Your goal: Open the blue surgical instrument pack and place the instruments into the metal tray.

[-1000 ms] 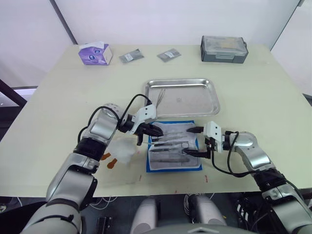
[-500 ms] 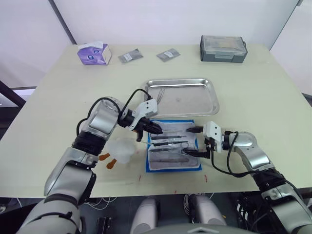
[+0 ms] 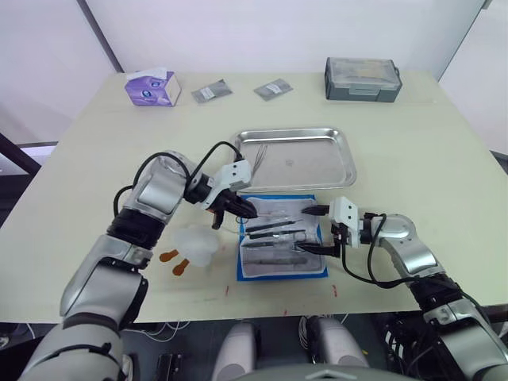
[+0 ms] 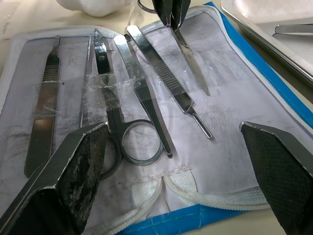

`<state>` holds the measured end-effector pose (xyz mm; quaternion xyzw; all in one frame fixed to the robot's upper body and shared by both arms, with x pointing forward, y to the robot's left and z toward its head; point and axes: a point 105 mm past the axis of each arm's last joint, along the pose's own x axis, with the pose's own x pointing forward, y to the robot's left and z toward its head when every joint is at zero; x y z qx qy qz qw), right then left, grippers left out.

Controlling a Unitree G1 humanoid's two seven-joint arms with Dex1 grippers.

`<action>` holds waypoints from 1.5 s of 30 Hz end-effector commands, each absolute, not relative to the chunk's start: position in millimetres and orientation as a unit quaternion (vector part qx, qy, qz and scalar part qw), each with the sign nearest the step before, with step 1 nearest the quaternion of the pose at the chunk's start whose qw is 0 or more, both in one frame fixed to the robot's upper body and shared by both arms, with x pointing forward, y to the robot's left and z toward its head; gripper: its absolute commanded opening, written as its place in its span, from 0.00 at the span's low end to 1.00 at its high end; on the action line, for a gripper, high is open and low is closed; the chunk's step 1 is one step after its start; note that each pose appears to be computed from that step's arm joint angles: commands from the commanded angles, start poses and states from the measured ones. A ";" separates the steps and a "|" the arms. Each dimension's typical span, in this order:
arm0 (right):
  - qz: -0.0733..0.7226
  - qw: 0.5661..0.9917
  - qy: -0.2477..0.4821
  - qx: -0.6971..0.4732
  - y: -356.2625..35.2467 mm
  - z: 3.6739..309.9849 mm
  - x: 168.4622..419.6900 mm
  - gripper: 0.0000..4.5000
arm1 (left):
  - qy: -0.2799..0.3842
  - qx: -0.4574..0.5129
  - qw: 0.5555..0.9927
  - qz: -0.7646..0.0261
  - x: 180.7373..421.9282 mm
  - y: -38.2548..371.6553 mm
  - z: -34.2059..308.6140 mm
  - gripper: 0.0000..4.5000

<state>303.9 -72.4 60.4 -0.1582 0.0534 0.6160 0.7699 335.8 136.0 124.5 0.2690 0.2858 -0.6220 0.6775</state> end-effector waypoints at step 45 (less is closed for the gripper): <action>0.607 0.755 0.171 -0.178 -88.3 3.1 287.0 1.00 | 0.099 0.088 0.873 -0.469 377.5 104.0 214.8 0.01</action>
